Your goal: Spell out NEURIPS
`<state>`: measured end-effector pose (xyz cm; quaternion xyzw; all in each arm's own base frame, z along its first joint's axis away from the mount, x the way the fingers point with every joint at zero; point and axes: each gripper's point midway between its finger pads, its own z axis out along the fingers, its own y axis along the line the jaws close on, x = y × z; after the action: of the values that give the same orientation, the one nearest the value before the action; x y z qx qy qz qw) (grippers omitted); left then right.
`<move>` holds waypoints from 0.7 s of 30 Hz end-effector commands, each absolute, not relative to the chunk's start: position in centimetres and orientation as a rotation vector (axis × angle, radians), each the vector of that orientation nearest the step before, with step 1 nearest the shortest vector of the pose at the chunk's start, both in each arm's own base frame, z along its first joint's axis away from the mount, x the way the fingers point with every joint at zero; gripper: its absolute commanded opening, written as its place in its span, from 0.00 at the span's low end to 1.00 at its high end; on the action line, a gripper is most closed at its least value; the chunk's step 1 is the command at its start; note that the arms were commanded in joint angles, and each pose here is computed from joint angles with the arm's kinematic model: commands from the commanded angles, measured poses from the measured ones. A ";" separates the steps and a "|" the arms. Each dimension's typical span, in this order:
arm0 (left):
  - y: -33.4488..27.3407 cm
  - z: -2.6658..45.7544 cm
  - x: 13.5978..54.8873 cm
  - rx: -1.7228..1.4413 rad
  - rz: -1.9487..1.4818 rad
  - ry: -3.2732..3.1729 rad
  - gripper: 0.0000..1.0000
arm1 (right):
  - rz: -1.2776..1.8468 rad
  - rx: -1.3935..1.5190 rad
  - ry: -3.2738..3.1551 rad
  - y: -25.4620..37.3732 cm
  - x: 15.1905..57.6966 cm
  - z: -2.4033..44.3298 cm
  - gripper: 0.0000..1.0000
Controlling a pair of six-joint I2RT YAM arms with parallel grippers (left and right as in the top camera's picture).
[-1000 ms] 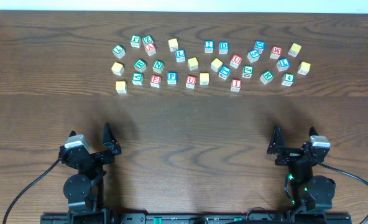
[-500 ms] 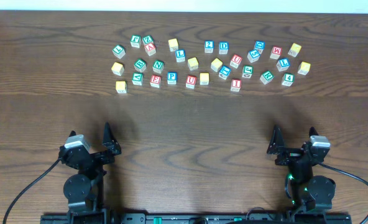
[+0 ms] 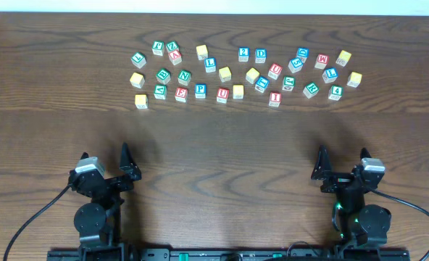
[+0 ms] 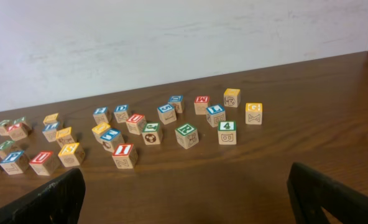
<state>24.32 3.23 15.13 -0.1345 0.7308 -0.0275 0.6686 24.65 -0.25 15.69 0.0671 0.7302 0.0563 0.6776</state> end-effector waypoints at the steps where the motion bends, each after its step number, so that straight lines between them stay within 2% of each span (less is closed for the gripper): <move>1: 3.4 13.6 24.2 -0.312 -0.043 1.700 0.98 | 0.120 0.152 1.641 -0.4 24.6 15.6 0.99; 21: 3.4 13.6 24.2 -0.312 -0.043 1.699 0.98 | 0.102 0.164 1.637 -0.7 24.6 15.7 0.99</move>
<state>24.32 3.23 15.14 -0.1345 0.7307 -0.0275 0.6688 24.65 -0.57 15.73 0.0735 0.7290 0.0493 0.6787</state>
